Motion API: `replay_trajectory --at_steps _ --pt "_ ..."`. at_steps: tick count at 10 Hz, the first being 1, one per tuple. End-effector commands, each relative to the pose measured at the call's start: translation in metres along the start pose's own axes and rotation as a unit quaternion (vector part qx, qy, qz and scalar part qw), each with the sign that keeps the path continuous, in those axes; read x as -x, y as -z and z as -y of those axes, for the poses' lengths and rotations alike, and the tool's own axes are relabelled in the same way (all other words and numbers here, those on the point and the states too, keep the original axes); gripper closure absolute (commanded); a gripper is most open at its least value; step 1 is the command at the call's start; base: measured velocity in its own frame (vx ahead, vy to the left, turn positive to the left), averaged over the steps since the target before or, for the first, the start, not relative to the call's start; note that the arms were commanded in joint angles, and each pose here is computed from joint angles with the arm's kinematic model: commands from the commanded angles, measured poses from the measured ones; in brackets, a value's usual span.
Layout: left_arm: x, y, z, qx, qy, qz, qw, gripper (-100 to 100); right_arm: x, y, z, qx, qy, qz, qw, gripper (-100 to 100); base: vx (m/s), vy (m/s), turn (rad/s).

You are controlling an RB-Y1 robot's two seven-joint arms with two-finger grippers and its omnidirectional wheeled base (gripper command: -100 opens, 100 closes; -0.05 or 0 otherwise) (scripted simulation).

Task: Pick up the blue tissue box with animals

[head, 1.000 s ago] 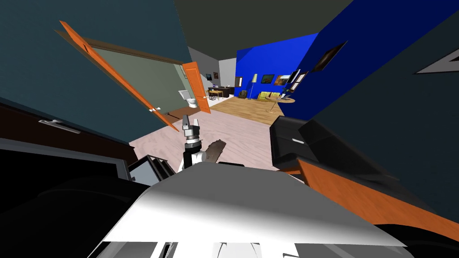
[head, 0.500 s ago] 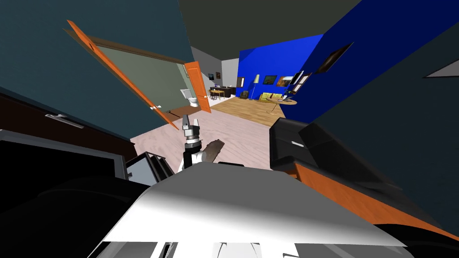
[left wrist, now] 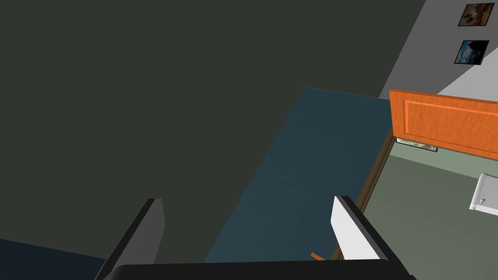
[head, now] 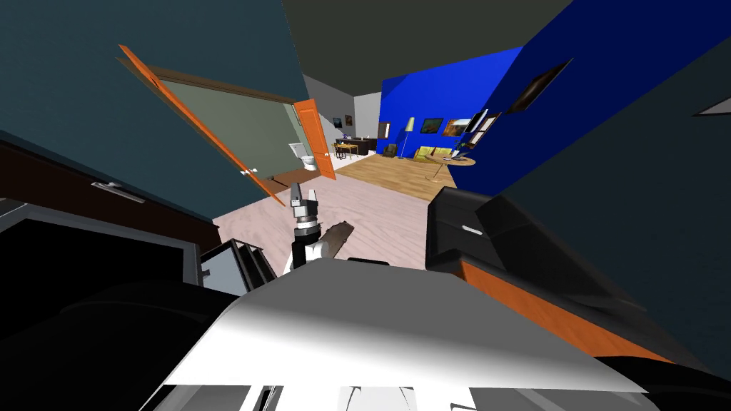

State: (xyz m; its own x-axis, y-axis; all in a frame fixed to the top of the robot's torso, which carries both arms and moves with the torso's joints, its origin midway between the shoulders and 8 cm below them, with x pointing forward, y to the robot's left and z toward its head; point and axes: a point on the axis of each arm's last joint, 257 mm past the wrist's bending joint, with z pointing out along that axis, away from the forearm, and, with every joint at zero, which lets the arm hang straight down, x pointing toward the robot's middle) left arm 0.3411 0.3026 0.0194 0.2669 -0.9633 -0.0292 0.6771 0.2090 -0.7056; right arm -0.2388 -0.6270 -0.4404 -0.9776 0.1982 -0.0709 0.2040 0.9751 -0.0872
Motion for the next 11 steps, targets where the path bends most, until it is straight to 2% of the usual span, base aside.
replay_trajectory --at_steps 1,2,3,4,5,6,7,8,10,11 --pt "0.0 0.0 0.0 0.0 0.0 0.0 1.0 0 0.006 -0.022 -0.033 0.028 0.004 0.009 0.9995 -100 -0.026 -0.088 0.046" --pt "0.0 0.0 0.0 0.0 0.0 0.0 1.0 0 0.004 -0.015 -0.019 0.015 0.001 0.005 0.9999 -100 -0.017 -0.057 0.026" --pt "0.0 0.0 0.0 0.0 0.0 0.0 1.0 0 0.004 -0.017 -0.022 0.017 0.002 0.006 0.9998 0 -0.001 -0.009 -0.001" --pt "0.0 0.0 0.0 0.0 0.0 0.0 1.0 0 -0.015 -0.02 -0.034 0.01 -0.026 0.006 0.9996 -100 -0.133 -0.042 0.328" --pt "0.0 0.0 0.0 0.0 0.0 0.0 1.0 0 -0.005 -0.024 -0.04 0.014 -0.03 0.017 0.9993 -100 -0.146 -0.039 0.475" --pt "0.0 0.0 0.0 0.0 0.0 0.0 1.0 0 -0.022 -0.028 -0.057 0.012 -0.055 0.015 0.9983 -100 -0.181 -0.073 0.491" --pt "0.0 0.0 0.0 0.0 0.0 0.0 1.0 0 -0.016 -0.03 -0.058 0.011 -0.066 0.024 0.9975 -100 -0.161 -0.063 0.415" --pt "0.0 0.0 0.0 0.0 0.0 0.0 1.0 0 -0.038 -0.028 -0.068 0.005 -0.09 0.017 0.9958 -100 -0.179 -0.043 0.379" --pt "0.0 0.0 0.0 0.0 0.0 0.0 1.0 0 -0.027 -0.033 -0.076 0.007 -0.105 0.029 0.9941 -100 -0.125 -0.018 0.279" --pt "0.0 0.0 0.0 0.0 0.0 0.0 1.0 0 -0.05 -0.03 -0.088 -0.002 -0.136 0.02 0.9906 -100 -0.116 -0.001 0.388"
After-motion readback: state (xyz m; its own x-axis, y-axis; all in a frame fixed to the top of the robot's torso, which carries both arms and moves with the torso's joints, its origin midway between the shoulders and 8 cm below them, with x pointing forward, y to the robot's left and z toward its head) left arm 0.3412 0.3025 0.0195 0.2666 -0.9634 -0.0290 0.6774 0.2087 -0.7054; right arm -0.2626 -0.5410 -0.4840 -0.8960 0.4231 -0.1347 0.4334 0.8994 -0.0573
